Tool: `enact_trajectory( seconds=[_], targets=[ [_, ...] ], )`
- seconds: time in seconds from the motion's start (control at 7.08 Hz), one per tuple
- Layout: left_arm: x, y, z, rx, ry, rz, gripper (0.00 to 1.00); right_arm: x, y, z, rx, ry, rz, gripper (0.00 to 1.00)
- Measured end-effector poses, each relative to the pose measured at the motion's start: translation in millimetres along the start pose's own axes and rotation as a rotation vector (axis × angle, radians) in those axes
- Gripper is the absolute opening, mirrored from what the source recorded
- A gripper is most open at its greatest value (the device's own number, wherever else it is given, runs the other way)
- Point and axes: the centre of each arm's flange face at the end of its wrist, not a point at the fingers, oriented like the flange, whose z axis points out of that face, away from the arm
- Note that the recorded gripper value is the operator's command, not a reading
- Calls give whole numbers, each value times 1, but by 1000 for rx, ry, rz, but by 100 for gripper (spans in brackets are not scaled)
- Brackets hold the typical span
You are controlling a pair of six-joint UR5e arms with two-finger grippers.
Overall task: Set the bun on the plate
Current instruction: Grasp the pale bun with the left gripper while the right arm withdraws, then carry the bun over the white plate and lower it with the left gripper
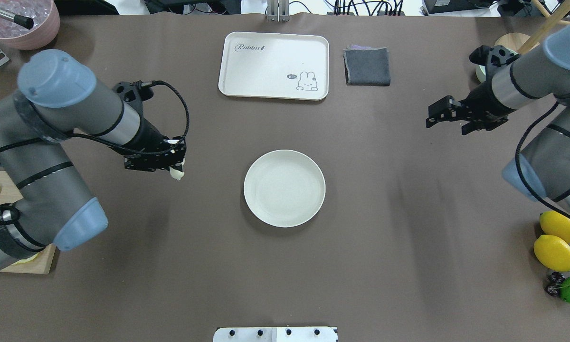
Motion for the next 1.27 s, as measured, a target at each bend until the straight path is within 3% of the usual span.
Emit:
enact_trajectory(
  seconds=[0.42, 0.71, 0.85, 1.13, 1.27],
  targets=[
    [108, 46, 61, 42, -15, -46, 0, 145, 14, -33, -9, 83, -157, 100],
    [150, 69, 101, 70, -41, -42, 0, 184, 27, -39, -20, 107, -183, 100],
    [164, 81, 118, 79, -46, -45, 9, 190, 30, -38, -25, 113, -183, 100],
    [174, 90, 142, 107, -34, -36, 50, 195, 33, -37, -30, 117, -184, 100],
    [174, 91, 145, 111, -31, -33, 80, 195, 33, -36, -31, 118, -186, 100]
  ],
)
